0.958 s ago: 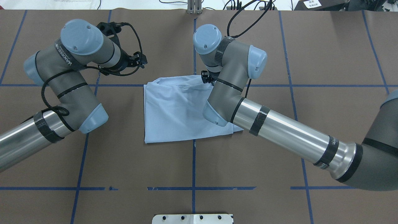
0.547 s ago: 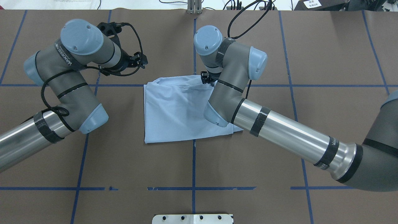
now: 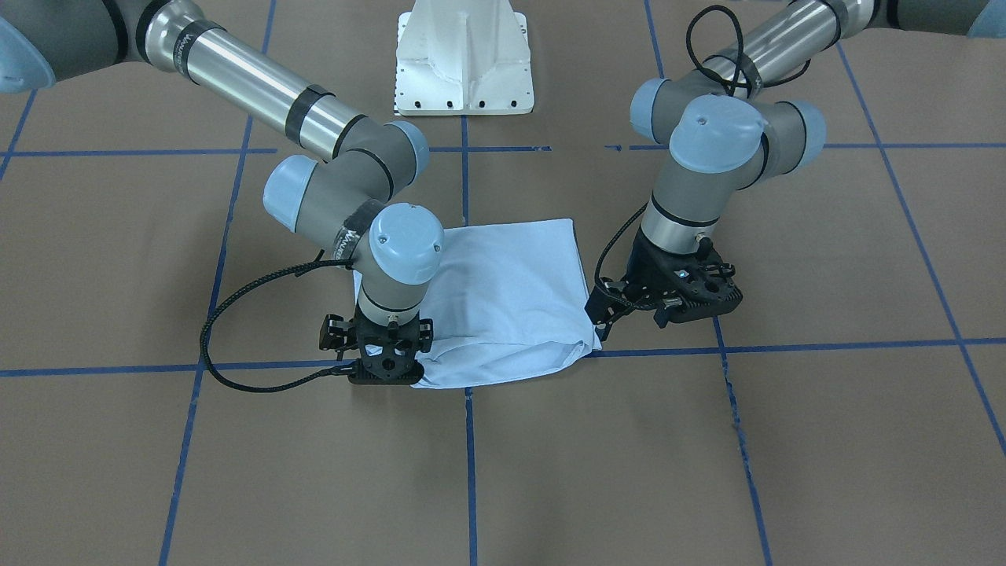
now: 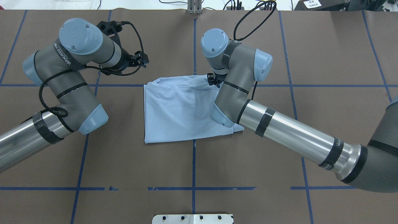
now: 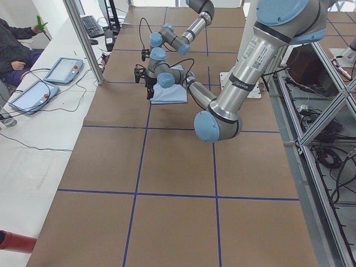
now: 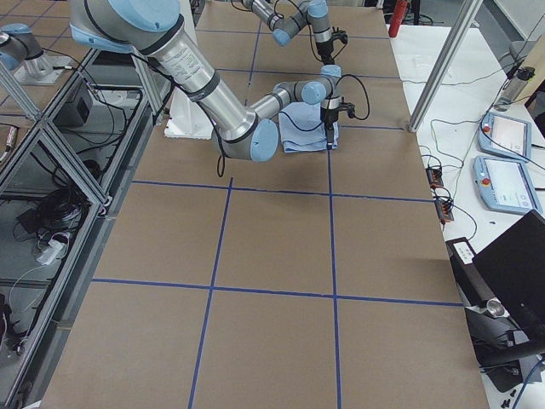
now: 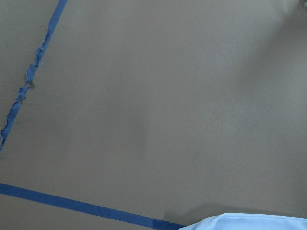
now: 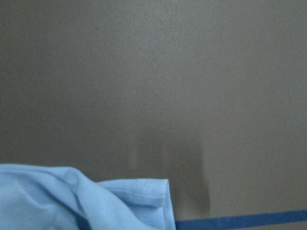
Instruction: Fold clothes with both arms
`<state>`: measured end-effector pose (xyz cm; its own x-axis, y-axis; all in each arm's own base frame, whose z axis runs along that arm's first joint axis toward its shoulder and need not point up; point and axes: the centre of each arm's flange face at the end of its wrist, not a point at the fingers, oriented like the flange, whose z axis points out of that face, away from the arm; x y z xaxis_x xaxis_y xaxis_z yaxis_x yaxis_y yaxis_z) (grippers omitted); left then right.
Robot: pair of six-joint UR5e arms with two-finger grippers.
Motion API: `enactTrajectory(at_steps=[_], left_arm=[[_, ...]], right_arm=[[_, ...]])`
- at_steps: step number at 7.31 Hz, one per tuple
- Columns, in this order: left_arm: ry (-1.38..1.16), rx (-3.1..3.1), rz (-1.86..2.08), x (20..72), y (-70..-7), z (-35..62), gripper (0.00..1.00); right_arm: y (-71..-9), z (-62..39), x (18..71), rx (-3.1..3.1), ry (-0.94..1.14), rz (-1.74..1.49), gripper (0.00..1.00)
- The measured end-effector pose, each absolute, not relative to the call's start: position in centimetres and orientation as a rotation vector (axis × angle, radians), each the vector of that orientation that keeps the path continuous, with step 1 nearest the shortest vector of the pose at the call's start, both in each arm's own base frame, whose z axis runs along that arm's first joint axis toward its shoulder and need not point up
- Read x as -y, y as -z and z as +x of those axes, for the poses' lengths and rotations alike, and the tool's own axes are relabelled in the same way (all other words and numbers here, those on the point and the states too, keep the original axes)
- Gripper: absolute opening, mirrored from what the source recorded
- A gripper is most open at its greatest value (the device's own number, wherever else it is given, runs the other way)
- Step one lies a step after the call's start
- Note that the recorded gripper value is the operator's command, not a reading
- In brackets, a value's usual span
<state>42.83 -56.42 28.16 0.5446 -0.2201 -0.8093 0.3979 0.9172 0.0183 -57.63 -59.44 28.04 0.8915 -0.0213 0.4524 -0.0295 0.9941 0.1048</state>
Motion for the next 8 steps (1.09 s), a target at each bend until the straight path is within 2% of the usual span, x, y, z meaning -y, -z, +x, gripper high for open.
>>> enactTrajectory(at_steps=[5,8], left_arm=[[0.338,-0.934,0.212,55.5,-29.3,40.3,1.0],[0.206,-0.867,0.294,58.3,-34.5,29.3,1.0]], right_arm=[[-30.0,-51.7,63.9,0.386,0.04,0.177,1.0],[-33.8,-37.4,66.4,0.485,0.11,0.179,1.0]])
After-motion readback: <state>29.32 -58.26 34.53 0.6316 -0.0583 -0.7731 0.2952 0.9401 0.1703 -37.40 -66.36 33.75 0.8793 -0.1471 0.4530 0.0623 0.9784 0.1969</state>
